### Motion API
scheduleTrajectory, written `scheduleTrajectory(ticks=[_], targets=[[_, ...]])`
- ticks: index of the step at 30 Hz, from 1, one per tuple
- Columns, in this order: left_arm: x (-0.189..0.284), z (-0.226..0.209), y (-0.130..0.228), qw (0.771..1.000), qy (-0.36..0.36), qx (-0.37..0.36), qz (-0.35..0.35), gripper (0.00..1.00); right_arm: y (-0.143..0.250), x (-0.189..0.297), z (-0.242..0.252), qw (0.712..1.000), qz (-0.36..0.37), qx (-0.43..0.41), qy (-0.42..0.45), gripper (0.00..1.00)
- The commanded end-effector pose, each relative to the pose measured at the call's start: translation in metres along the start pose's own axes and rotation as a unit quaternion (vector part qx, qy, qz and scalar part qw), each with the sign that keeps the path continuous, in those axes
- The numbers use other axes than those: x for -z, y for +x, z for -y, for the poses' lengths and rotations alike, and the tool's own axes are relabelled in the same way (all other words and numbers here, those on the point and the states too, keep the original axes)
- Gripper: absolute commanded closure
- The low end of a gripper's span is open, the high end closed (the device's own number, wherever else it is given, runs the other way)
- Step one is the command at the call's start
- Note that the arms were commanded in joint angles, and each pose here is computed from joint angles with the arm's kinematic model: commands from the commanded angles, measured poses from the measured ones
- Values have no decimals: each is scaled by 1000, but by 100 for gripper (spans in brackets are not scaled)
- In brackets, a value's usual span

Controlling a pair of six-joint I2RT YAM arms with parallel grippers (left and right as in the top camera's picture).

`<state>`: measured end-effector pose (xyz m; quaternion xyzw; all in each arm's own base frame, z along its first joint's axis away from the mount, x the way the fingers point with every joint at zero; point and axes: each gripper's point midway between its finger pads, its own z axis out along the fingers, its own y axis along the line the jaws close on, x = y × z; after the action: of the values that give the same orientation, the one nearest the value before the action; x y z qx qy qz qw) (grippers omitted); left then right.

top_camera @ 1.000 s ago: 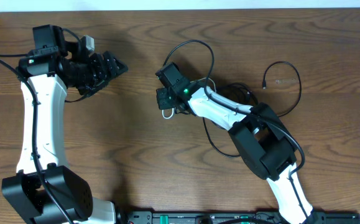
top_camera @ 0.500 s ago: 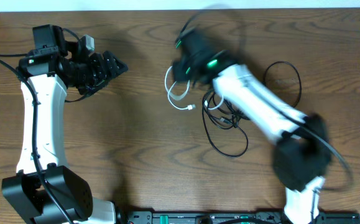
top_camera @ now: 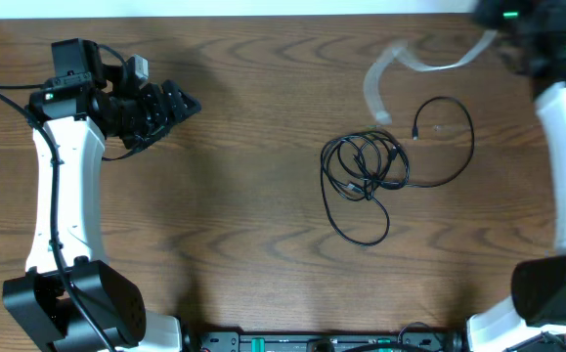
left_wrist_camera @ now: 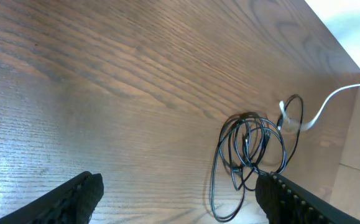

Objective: Untangle cables

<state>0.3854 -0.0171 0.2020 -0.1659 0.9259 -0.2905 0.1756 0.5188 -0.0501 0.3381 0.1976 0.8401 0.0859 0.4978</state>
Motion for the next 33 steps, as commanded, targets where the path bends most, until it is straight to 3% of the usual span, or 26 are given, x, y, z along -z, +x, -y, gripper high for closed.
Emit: scheduleTrajectory(ticks=[1, 8, 18, 23, 33], targets=[[3, 1, -1, 1000, -3, -16, 6, 16, -29, 11, 57, 998, 27, -19, 50, 99], [3, 1, -1, 1000, -3, -16, 6, 16, -32, 18, 169, 987, 14, -68, 147, 99], [3, 1, -1, 1000, -3, -16, 6, 16, -4, -17, 281, 967, -15, -106, 230, 99], [3, 1, -1, 1000, -3, -16, 6, 16, -21, -30, 294, 968, 27, -99, 229, 99], [3, 1, -2, 1000, -3, -17, 8, 16, -138, -12, 246, 955, 244, -39, 163, 99]])
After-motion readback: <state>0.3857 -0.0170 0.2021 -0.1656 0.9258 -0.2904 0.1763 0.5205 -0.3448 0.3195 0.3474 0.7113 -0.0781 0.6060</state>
